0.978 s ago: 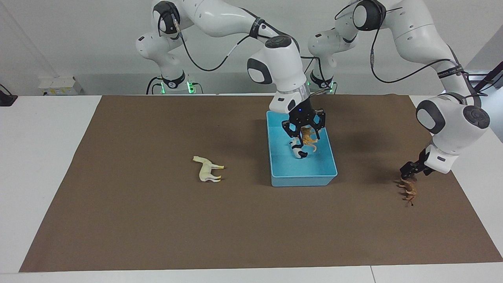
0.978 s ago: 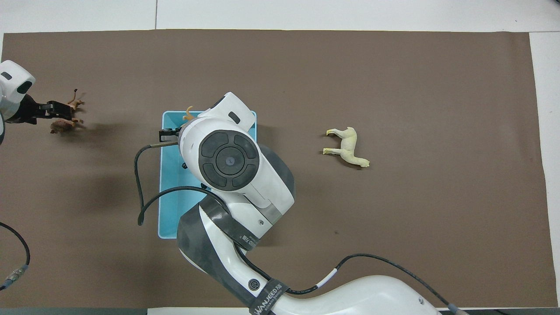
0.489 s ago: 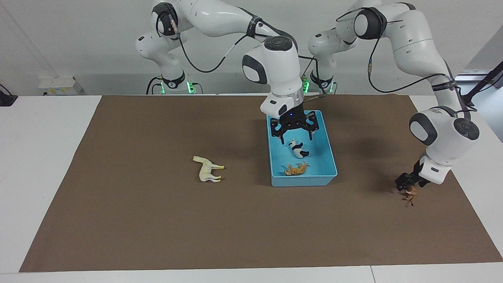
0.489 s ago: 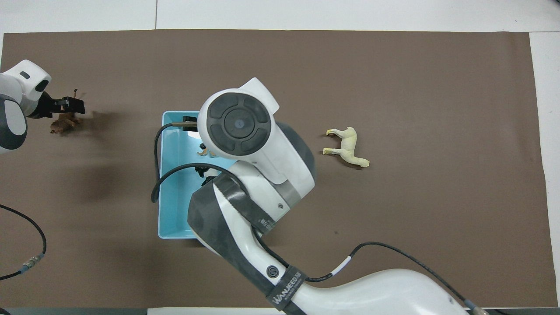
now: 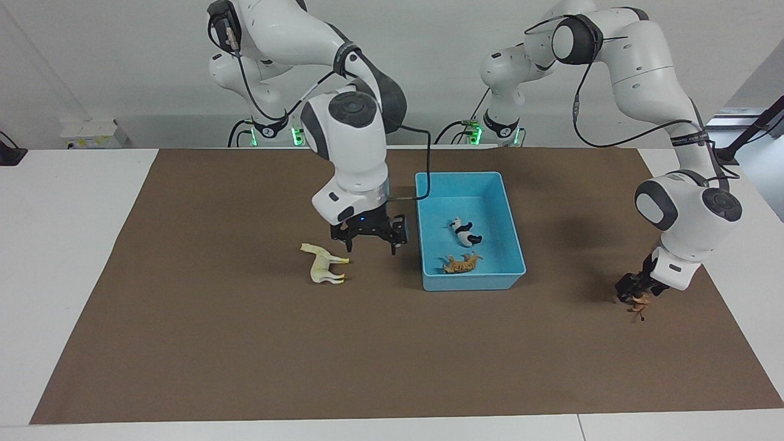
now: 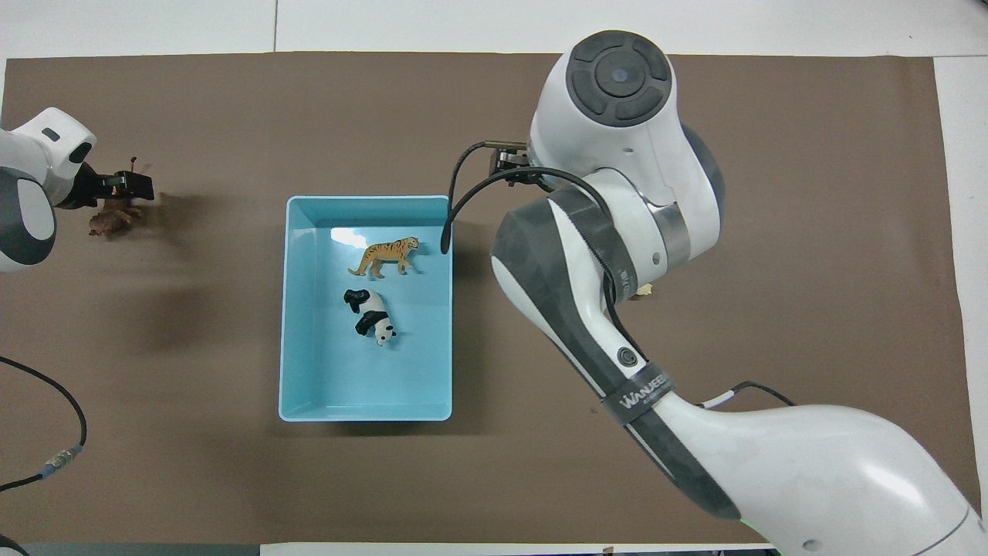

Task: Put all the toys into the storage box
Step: 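Move the right gripper to the llama while the left gripper grasps the horse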

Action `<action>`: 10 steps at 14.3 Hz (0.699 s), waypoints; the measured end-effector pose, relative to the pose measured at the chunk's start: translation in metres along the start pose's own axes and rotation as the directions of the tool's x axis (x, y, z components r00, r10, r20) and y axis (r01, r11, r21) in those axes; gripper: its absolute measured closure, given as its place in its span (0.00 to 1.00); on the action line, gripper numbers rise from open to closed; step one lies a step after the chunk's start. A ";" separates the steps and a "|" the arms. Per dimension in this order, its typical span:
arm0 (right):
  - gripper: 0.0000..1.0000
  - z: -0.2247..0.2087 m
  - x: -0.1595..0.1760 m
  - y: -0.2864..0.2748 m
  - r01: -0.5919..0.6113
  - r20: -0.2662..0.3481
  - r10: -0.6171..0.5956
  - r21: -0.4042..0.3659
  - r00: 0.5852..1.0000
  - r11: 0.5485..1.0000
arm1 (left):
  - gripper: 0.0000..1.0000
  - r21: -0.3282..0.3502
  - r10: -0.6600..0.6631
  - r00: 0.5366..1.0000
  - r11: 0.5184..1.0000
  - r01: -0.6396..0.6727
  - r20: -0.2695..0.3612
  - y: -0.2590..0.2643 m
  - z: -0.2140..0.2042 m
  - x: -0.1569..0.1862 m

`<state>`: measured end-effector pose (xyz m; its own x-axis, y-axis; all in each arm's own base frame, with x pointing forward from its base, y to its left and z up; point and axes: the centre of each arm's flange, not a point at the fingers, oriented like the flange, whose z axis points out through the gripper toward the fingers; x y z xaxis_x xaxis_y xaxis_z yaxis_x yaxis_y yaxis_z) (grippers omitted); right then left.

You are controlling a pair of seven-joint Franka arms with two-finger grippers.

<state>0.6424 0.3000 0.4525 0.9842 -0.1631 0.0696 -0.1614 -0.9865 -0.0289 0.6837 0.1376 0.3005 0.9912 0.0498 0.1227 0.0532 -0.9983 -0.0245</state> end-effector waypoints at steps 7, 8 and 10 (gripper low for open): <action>0.00 0.102 -0.028 0.082 -0.034 0.045 0.037 -0.063 0.998 0.997 | 0.25 -0.013 -0.006 1.000 1.000 0.006 0.015 0.003 0.011 -0.002; 0.00 0.108 -0.031 0.084 -0.012 0.053 0.016 -0.066 0.998 0.998 | 0.39 -0.016 -0.010 1.000 1.000 0.011 0.014 0.002 0.009 -0.001; 0.00 0.118 -0.038 0.088 0.017 0.058 -0.013 -0.066 0.998 0.998 | 0.59 -0.032 -0.026 0.999 0.999 0.027 0.024 0.002 0.005 0.000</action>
<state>0.5998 0.2213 0.3300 0.9888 -0.1486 0.0117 -0.1489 -0.9881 0.0378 0.6846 0.1362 0.2958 0.9921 0.0765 0.0991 0.0758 -0.9971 0.0102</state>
